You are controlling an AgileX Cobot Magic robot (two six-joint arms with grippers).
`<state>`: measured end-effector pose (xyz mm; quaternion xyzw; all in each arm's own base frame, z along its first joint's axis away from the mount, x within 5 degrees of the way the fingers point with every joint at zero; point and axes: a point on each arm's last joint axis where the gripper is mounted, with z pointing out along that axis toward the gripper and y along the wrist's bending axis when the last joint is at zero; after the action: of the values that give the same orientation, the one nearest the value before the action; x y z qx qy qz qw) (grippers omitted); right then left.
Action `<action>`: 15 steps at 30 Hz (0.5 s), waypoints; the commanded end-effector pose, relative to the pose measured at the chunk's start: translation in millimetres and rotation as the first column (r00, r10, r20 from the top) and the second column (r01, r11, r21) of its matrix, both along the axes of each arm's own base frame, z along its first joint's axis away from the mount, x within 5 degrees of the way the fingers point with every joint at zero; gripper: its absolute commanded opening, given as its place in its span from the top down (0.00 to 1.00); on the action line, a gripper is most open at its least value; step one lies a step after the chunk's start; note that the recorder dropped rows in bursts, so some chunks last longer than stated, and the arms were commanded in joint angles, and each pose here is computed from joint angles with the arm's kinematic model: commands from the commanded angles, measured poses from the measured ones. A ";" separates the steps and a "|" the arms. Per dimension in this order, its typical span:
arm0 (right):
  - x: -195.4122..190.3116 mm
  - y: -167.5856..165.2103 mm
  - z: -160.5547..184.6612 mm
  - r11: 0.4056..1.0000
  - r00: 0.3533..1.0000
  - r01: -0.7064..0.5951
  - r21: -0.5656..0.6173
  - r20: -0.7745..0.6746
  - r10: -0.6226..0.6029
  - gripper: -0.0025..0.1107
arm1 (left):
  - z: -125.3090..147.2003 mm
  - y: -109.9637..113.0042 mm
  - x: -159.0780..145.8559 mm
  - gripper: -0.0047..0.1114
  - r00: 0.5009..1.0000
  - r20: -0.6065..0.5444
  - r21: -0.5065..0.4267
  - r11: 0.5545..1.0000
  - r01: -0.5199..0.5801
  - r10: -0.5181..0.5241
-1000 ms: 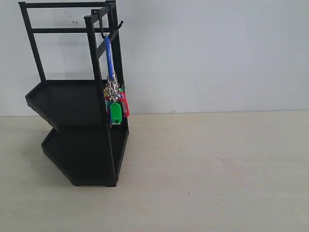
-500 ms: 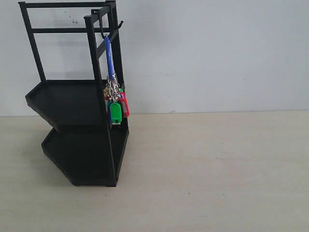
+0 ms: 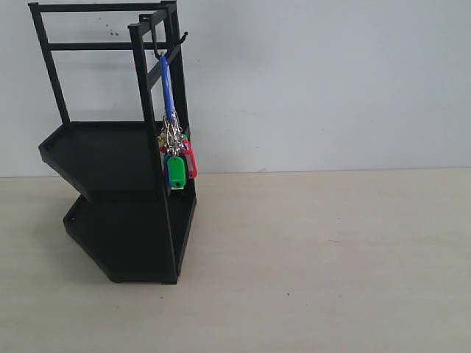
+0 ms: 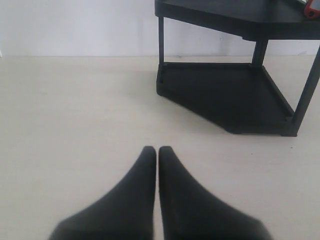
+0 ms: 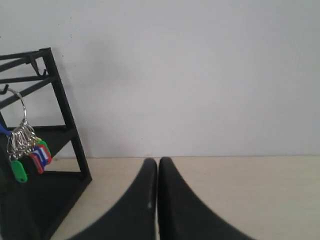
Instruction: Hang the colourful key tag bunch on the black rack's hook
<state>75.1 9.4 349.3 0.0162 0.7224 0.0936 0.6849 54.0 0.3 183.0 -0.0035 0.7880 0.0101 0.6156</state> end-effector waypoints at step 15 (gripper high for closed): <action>-1.0 1.0 -11.9 0.996 0.992 -0.024 -0.087 -0.123 0.014 0.98 | 1.9 0.1 0.2 0.92 1.000 0.019 -0.017 1.000 -0.006 0.007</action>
<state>74.1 10.7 340.5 -0.0133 0.7551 0.0728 0.6514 54.0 0.3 183.0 -0.0035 0.7880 0.0101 0.6156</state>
